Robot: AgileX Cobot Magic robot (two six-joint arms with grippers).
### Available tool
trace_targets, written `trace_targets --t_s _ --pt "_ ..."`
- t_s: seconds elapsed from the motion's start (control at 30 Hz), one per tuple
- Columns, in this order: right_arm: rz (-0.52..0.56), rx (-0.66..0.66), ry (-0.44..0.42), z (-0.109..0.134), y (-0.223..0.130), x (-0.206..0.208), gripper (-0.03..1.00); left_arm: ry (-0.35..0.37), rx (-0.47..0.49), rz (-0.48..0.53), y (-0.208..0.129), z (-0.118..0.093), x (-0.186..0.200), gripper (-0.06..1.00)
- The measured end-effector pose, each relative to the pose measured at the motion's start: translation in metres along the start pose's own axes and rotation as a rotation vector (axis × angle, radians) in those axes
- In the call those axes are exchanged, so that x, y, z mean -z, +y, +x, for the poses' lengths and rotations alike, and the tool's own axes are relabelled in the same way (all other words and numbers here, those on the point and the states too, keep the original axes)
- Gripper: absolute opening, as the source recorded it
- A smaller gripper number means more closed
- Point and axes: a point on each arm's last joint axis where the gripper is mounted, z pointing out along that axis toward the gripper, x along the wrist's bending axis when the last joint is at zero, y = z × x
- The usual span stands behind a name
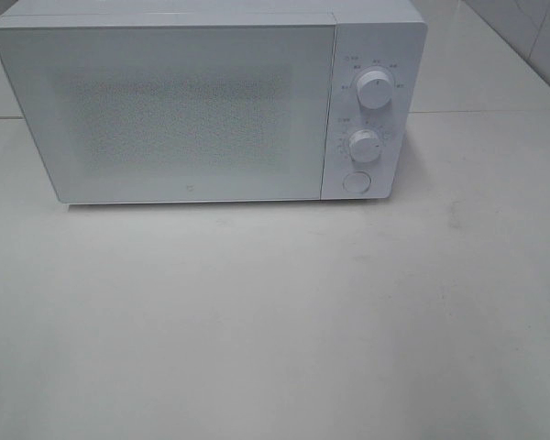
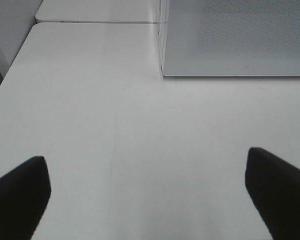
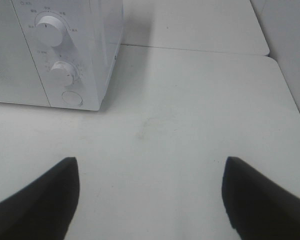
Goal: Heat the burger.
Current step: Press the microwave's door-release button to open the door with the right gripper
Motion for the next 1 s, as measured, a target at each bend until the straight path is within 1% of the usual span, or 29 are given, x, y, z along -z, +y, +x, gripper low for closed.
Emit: trace_targets --t_s 0.3,0.4,0.47,0.57,0.67,0.73,0.87,0.9,0.97,1.0 --pt "-0.005 0.009 0.022 0.004 0.011 -0.042 0.76 0.000 0.000 0.000 0.000 0.000 0.000 0.98" --pt "-0.002 0.009 0.025 0.005 0.011 -0.046 0.76 0.000 0.000 0.000 0.000 0.000 0.000 0.98" --pt "0.007 0.003 0.033 0.006 0.012 -0.064 0.76 0.000 0.000 0.000 0.000 0.000 0.000 0.98" --pt "-0.005 -0.003 0.039 0.008 0.013 -0.075 0.76 0.000 0.000 0.000 0.000 0.000 0.000 0.98" --pt "-0.015 -0.004 0.041 0.008 0.014 -0.078 0.76 0.000 0.000 0.000 0.000 0.000 0.000 0.98" --pt "-0.044 0.017 0.055 0.010 0.011 -0.093 0.76 0.000 0.000 0.000 0.000 0.000 0.000 0.98" --pt "-0.081 0.032 0.076 0.013 0.003 -0.103 0.76 0.000 0.000 0.000 0.000 0.000 0.000 0.98" --pt "-0.126 0.030 0.094 0.016 -0.002 -0.108 0.76 0.000 0.000 0.000 0.000 0.000 0.000 0.98" --pt "-0.138 0.030 0.102 0.017 -0.005 -0.111 0.76 0.000 0.000 0.000 0.000 0.000 0.000 0.98" --pt "-0.178 0.026 0.120 0.019 -0.011 -0.115 0.76 0.000 0.000 0.000 0.000 0.000 0.000 0.98"
